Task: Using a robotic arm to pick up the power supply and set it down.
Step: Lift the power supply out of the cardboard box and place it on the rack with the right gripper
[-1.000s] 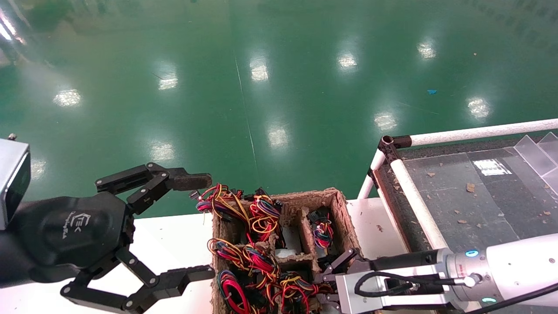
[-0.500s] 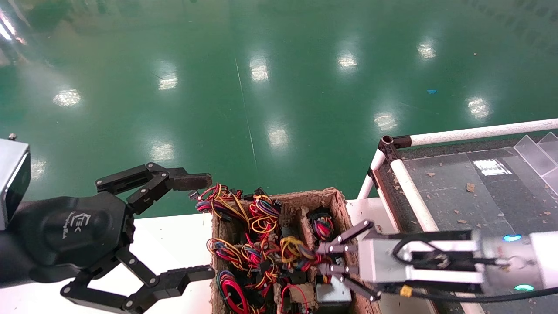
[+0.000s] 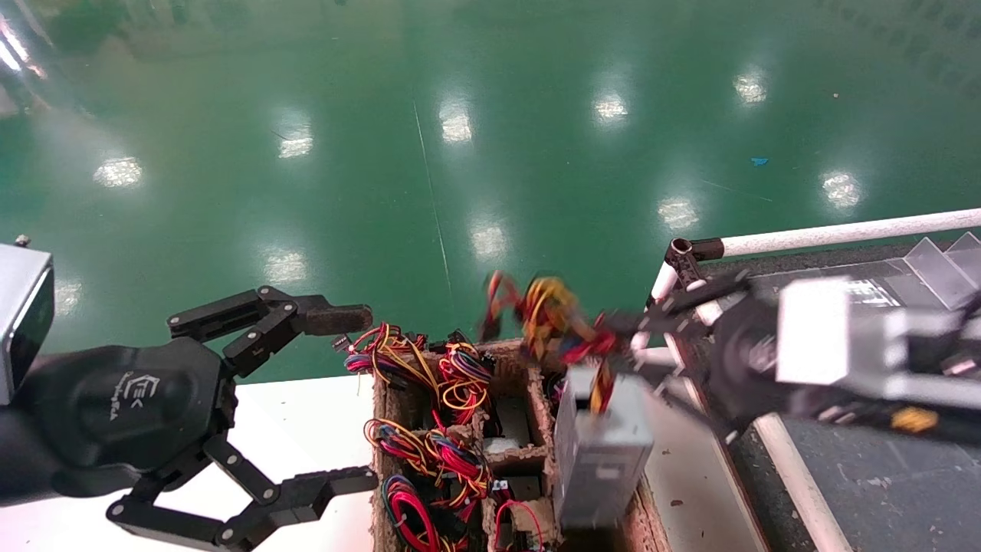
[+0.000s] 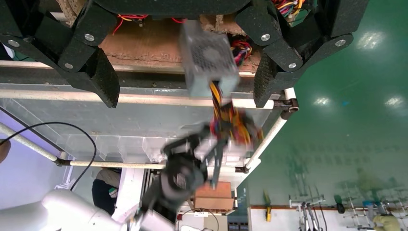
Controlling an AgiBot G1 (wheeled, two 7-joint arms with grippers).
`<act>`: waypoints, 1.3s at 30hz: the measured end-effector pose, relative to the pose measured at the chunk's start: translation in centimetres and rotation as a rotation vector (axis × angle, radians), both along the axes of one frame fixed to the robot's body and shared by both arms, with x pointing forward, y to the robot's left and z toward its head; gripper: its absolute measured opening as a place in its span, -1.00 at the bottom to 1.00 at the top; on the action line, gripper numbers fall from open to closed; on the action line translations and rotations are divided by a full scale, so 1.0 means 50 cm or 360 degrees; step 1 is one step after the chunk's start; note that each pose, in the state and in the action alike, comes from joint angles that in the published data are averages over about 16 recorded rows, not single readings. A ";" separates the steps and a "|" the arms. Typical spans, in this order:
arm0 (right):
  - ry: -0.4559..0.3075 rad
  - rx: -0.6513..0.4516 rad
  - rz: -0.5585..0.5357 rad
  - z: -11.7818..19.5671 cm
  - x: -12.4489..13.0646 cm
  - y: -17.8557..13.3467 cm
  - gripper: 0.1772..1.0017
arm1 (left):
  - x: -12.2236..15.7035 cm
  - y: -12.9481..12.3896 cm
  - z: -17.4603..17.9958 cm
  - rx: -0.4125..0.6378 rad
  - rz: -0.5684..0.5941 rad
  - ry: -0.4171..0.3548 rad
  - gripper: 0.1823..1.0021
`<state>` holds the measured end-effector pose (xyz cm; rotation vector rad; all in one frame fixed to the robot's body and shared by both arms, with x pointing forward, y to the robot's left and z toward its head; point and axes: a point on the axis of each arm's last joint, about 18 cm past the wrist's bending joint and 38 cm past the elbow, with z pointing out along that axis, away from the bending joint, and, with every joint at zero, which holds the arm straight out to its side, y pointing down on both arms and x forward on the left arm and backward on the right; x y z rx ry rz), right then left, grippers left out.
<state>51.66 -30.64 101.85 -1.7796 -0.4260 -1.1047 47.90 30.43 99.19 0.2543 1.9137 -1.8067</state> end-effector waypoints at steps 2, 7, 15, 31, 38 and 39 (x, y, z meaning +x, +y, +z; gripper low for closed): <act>-0.0047 0.0041 -0.0016 0.026 -0.012 -0.016 -0.79 | 0.000 0.000 0.000 0.0000 0.0000 0.0000 1.00; -0.0175 0.0117 -0.0094 0.085 -0.036 -0.057 -0.79 | 0.000 0.000 0.000 0.0000 0.0000 0.0000 1.00; -0.0352 0.0177 -0.0295 0.150 -0.050 -0.121 -0.80 | 0.000 0.000 0.000 0.0000 0.0000 0.0000 1.00; -0.0410 0.0124 -0.0808 0.137 -0.030 -0.276 -0.80 | 0.000 0.000 0.000 0.0000 0.0000 0.0000 1.00; -0.0342 0.0054 -0.0923 0.090 -0.012 -0.311 -0.80 | 0.000 0.000 0.000 0.0000 0.0000 0.0000 1.00; -0.0332 0.0047 -0.0929 0.083 -0.009 -0.313 -0.80 | 0.000 0.000 0.000 0.0000 0.0000 0.0000 1.00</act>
